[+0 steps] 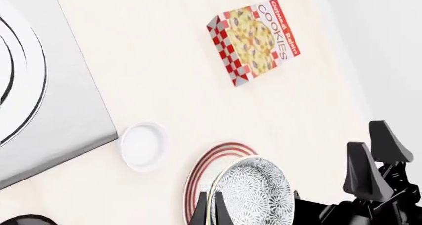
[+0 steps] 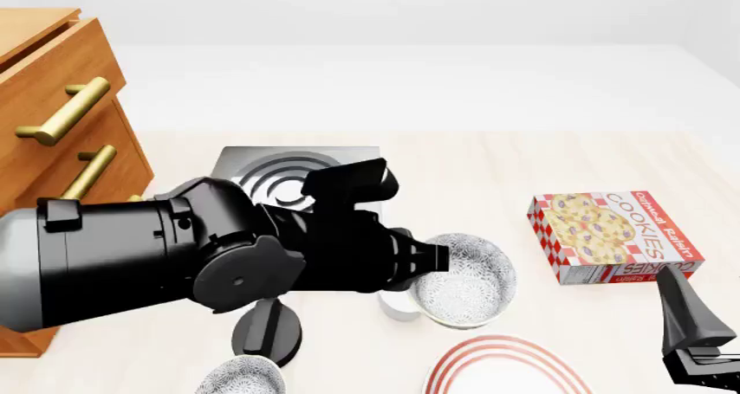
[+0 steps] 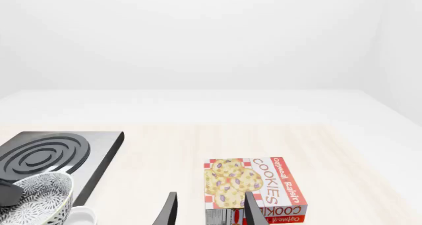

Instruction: Pick the akita bowl on the wooden cabinet and place it on the plate.

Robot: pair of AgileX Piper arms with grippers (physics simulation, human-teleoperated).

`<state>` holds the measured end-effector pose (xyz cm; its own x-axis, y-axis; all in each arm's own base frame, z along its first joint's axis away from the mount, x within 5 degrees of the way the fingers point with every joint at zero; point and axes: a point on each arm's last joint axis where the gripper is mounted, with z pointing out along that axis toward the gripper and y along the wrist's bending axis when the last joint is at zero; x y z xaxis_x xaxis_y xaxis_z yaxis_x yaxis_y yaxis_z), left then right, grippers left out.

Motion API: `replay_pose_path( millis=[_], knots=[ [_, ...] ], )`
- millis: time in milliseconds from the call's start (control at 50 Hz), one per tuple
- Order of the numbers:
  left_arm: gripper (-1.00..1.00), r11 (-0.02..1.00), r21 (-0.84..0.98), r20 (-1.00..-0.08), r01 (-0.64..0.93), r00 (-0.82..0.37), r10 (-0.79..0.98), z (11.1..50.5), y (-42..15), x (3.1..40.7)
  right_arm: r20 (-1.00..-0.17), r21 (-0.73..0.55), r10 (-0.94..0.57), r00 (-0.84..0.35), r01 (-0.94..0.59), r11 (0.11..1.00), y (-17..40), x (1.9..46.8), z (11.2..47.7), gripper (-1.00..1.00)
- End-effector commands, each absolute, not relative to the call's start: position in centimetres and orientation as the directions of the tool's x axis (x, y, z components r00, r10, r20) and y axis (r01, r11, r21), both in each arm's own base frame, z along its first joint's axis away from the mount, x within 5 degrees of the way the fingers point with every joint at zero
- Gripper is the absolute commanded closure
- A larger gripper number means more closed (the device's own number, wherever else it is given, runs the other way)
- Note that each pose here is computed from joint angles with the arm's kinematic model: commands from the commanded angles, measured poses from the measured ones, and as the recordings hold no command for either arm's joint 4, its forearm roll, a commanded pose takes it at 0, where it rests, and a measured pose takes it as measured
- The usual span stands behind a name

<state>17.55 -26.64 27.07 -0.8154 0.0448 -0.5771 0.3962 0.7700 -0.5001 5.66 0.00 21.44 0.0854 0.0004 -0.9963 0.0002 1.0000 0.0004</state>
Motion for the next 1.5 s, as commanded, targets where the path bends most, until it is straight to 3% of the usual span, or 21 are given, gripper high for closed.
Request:
replay_pose_path(
  millis=[20, 1500],
  knots=[
    [1.00, 0.760, -0.505, -0.567, 0.410, -0.821, 0.066, 26.3, -28.0, 17.2, -0.996, 0.000, 0.000, 0.085, 0.000, 1.000, 0.0, 5.7, 21.4, -1.00],
    [1.00, 0.762, -0.494, -0.497, 0.418, -0.855, 0.146, 19.6, -33.0, 16.1, -0.996, 0.000, 0.000, 0.085, 0.000, 1.000, 0.0, 5.7, 21.4, -1.00]
  ],
)
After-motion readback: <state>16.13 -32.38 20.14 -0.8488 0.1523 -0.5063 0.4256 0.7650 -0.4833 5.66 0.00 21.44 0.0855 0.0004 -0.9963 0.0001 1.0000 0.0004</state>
